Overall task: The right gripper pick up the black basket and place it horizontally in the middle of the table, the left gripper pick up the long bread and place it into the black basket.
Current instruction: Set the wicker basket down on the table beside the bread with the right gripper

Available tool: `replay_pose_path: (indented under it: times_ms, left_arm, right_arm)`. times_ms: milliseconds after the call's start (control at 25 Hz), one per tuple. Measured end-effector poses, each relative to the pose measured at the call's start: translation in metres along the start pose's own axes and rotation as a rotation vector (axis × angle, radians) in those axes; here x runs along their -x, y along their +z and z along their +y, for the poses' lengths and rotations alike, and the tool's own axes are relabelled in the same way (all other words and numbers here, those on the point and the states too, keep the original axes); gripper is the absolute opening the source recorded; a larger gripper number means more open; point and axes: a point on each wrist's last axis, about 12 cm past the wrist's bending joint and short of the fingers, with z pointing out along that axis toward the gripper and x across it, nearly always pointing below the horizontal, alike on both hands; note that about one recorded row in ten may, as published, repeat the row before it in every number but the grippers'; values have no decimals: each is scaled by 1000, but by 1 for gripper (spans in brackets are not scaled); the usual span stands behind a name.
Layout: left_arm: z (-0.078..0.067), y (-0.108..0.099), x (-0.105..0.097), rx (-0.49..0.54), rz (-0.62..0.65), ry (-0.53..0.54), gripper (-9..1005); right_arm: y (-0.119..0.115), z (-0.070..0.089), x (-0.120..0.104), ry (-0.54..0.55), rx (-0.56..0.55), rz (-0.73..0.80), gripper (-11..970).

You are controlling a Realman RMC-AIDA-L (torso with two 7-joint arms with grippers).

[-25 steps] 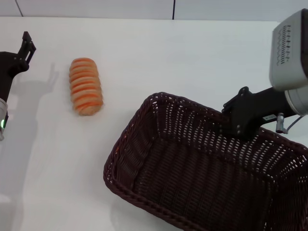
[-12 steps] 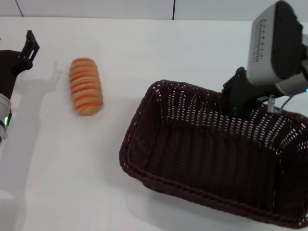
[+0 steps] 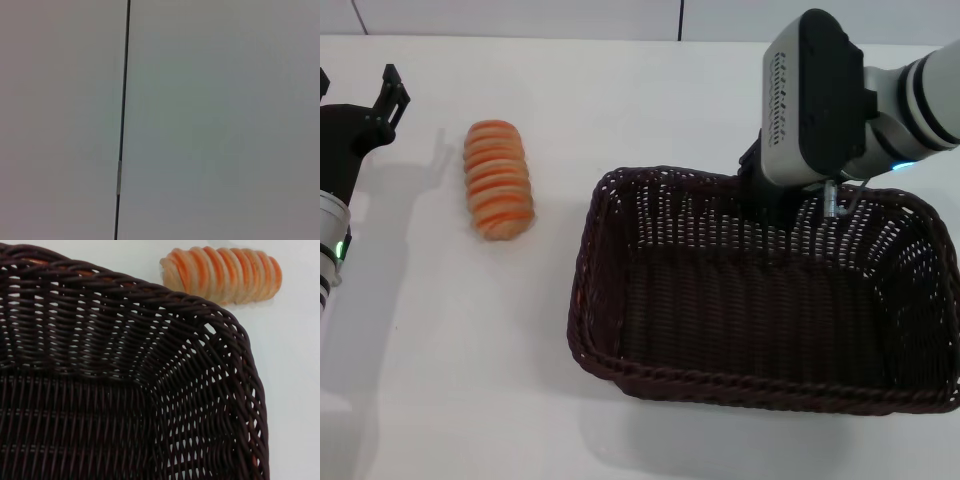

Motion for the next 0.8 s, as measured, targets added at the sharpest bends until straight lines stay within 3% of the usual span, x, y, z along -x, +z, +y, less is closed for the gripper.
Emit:
replay_pose_path:
  times_ms: [360, 800]
  left_arm:
    - [-5, 6, 1, -12, 8, -16, 855]
    - [-10, 15, 2, -30, 30, -15, 855]
  right_arm:
    - [-5, 1, 12, -9, -20, -78, 209]
    - [-27, 20, 22, -22, -105, -168, 226]
